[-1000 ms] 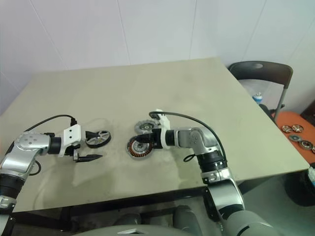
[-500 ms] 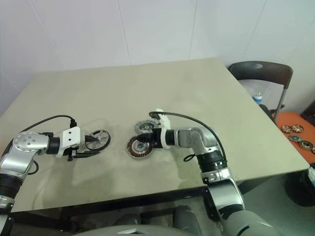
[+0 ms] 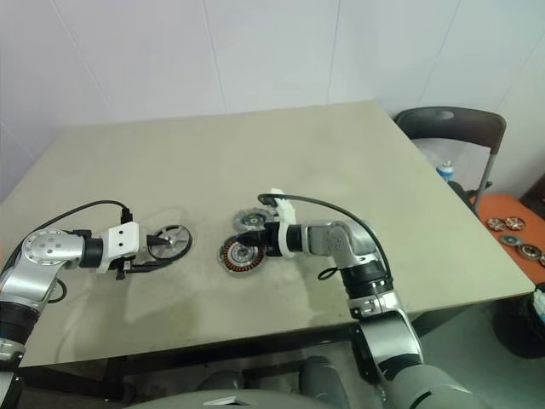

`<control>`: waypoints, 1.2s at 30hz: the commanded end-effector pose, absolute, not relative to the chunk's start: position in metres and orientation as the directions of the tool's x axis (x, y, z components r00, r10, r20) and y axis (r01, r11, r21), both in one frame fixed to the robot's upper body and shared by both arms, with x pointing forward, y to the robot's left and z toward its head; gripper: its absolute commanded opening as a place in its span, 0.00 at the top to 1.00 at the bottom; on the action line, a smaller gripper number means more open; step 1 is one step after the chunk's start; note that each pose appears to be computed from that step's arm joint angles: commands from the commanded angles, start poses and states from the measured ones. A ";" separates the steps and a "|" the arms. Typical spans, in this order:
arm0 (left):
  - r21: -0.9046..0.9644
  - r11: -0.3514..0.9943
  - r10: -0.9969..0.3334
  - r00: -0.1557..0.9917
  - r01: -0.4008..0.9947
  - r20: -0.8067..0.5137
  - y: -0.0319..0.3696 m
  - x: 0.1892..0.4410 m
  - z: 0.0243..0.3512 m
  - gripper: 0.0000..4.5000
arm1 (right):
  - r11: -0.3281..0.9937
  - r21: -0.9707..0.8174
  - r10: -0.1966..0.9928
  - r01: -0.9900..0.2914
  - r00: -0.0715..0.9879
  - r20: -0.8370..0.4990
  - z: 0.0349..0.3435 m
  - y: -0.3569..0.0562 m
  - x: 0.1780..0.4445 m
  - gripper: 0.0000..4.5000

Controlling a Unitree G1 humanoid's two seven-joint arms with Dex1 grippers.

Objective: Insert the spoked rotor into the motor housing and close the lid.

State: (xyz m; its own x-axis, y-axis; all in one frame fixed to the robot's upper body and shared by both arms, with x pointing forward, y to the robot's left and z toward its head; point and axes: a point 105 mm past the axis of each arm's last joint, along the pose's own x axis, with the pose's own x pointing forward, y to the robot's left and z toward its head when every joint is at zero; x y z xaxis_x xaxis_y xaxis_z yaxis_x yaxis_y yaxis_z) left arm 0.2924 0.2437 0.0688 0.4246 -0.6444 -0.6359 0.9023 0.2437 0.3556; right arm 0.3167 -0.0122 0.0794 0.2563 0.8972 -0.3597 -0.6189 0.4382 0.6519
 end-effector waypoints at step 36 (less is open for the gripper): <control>0.386 0.252 -0.629 0.453 0.888 -0.631 0.244 0.302 0.066 0.99 | 0.472 0.634 0.881 -0.612 0.307 -0.360 0.078 -0.013 0.323 1.00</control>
State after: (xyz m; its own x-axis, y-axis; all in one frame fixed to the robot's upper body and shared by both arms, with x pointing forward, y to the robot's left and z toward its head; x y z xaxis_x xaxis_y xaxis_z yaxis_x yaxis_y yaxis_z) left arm 0.2948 0.2443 0.0539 0.4249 -0.6302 -0.6498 0.9044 0.2650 0.3344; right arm 0.3192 -0.0154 0.0694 0.2870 0.8730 -0.3943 -0.5969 0.4849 0.6392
